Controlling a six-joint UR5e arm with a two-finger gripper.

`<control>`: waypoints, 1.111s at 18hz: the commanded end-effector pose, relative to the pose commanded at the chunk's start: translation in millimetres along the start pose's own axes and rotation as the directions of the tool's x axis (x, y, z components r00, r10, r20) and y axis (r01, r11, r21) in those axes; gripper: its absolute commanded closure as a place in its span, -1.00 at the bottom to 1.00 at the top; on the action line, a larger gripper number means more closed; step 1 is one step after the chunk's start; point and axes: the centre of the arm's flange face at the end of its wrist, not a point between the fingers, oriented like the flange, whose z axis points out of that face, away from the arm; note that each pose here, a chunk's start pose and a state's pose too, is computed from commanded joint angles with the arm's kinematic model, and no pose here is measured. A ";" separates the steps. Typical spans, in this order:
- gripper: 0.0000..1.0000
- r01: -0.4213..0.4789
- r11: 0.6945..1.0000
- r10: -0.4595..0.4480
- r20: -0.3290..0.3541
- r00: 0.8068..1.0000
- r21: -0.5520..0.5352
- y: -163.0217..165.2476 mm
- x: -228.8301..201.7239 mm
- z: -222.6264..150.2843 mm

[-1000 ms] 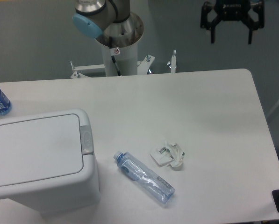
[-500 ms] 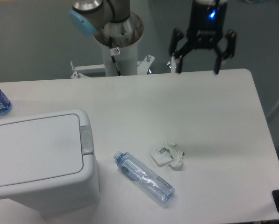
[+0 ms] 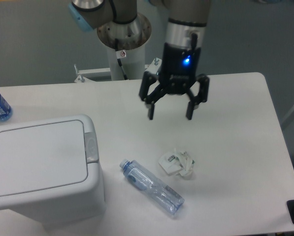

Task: Open the trash can
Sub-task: 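Lower the gripper onto the grey tab at the trash can's lid edge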

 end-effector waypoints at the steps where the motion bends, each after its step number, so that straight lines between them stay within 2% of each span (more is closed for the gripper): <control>1: -1.00 -0.006 1.000 0.006 -0.005 1.000 0.000 -2.5 4.3 2.6; 2: -1.00 -0.013 1.000 0.013 -0.012 1.000 -0.004 -2.0 11.9 5.1; 4: -1.00 0.030 1.000 -0.030 -0.017 0.999 -0.007 -1.3 18.5 7.7; 20: -1.00 -0.060 0.998 0.057 -0.075 0.996 -0.034 -0.6 76.4 39.1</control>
